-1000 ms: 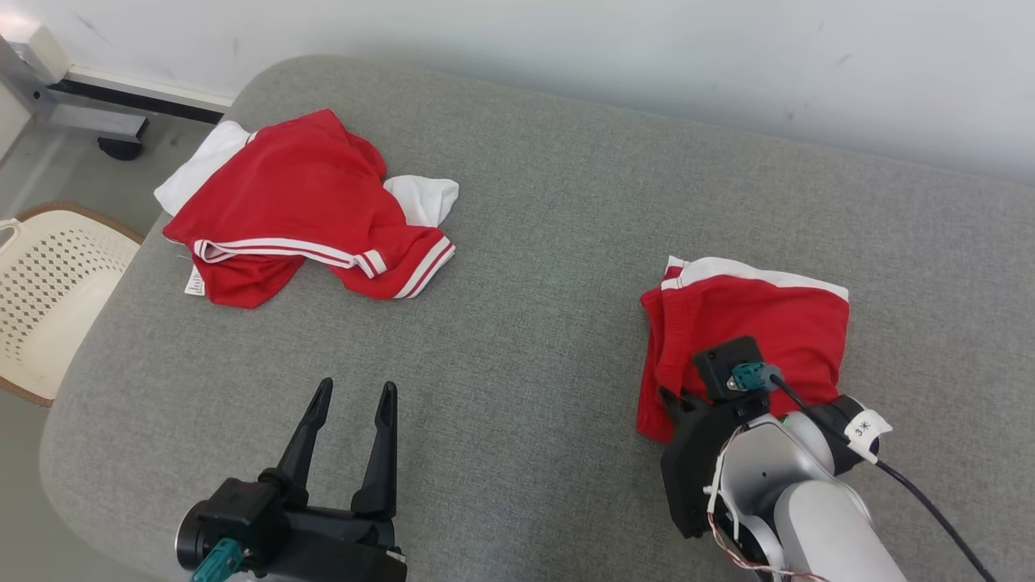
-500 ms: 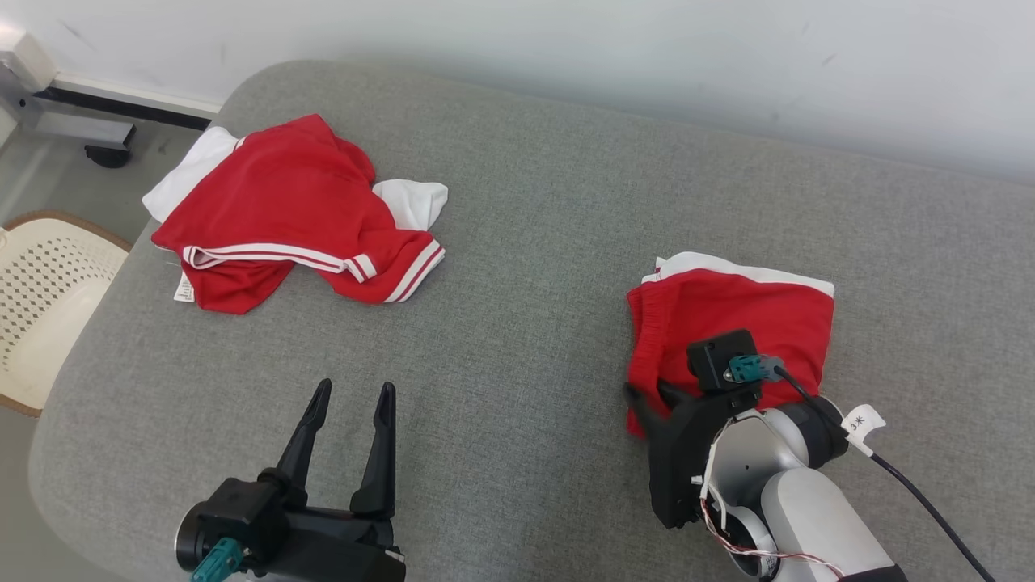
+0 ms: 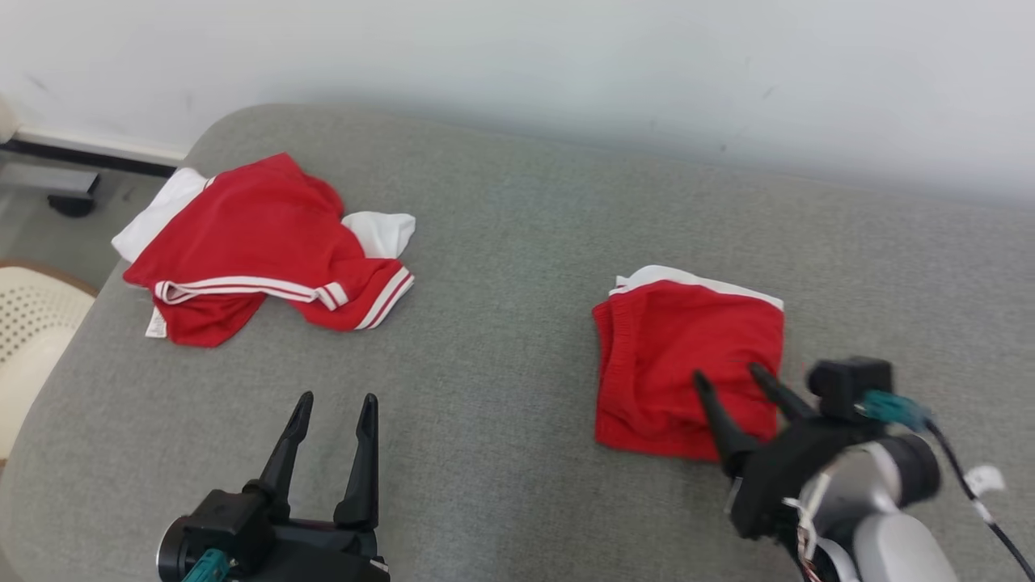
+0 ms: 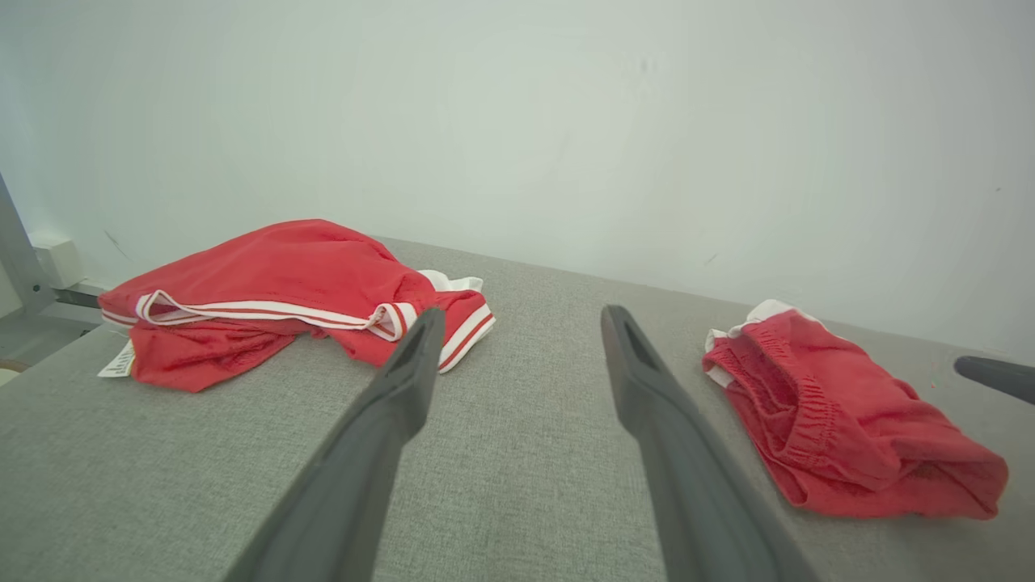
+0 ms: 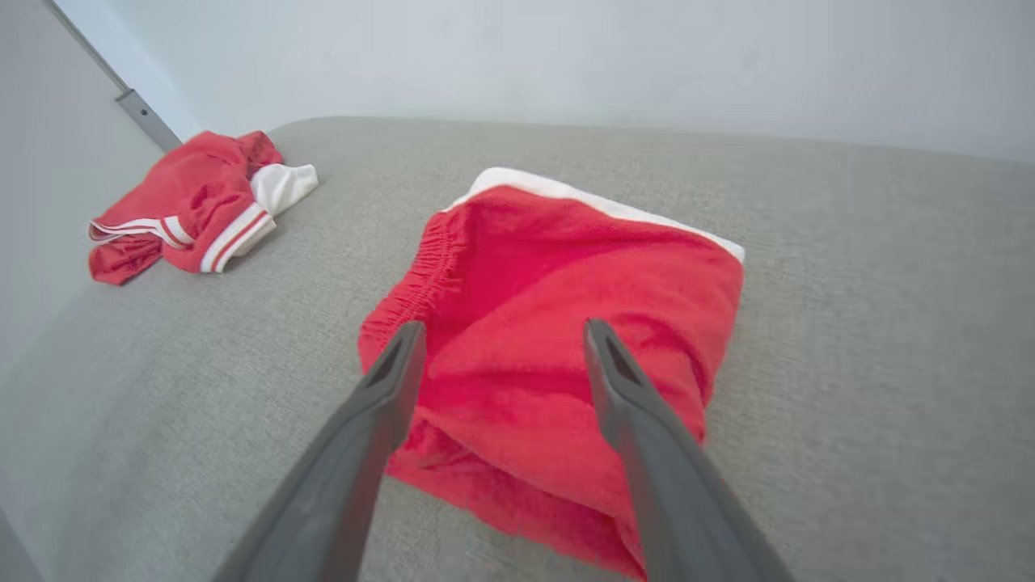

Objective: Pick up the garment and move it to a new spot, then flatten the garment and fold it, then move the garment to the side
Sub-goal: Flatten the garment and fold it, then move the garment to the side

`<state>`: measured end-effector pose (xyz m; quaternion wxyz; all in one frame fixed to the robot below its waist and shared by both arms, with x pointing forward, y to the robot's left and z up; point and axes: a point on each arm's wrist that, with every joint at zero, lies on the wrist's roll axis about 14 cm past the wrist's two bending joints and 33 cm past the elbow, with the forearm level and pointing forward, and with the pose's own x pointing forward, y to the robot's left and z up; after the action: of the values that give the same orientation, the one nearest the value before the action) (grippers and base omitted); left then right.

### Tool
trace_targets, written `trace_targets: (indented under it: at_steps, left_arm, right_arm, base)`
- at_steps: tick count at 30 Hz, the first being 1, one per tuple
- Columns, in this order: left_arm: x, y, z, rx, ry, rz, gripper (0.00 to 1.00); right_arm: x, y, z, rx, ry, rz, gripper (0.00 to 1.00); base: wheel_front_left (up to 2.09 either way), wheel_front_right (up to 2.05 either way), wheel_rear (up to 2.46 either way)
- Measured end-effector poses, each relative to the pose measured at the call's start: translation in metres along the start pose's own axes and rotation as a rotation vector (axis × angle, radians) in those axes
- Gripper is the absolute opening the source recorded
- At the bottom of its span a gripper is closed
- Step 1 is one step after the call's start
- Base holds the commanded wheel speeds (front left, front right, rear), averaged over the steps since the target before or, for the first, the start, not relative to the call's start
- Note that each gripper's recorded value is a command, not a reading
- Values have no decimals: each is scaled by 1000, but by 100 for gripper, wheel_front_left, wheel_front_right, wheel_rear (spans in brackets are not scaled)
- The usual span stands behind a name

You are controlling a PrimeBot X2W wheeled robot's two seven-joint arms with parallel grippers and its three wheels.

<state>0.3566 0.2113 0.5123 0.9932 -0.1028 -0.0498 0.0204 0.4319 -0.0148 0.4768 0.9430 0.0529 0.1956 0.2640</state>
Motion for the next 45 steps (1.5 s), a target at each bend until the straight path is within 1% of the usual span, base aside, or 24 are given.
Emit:
trace_targets:
  at_steps: [6,12,17,20,24,29,42,45]
  left_arm:
    - [6,-14,3,-4,-14,-44,100]
    - [8,-24,-1,4,-3,-83,100]
    - [6,-28,2,16,-10,-101,100]
    - [4,-31,3,19,-16,-113,100]
    - [1,-32,2,23,-14,-117,100]
    - [-4,-31,3,36,-17,-118,100]
    - [-8,-28,0,39,-7,-115,100]
    - [-8,-28,-1,37,-4,-114,100]
  right_arm:
    - [-41,-50,15,51,-189,-163,100]
    - [-86,-98,14,108,-356,-331,100]
    - [-114,-116,14,122,-452,-415,100]
    - [-125,-118,18,94,-496,-434,100]
    - [-131,-115,14,87,-505,-438,100]
    - [-136,-113,-5,84,-457,-450,100]
    - [-130,-110,-11,108,-421,-434,100]
    - [-125,-108,-17,113,-374,-421,100]
  base:
    - [0,0,0]
    - [0,0,0]
    - [0,0,0]
    - [0,0,0]
    - [0,0,0]
    - [0,0,0]
    - [0,0,0]
    - [0,0,0]
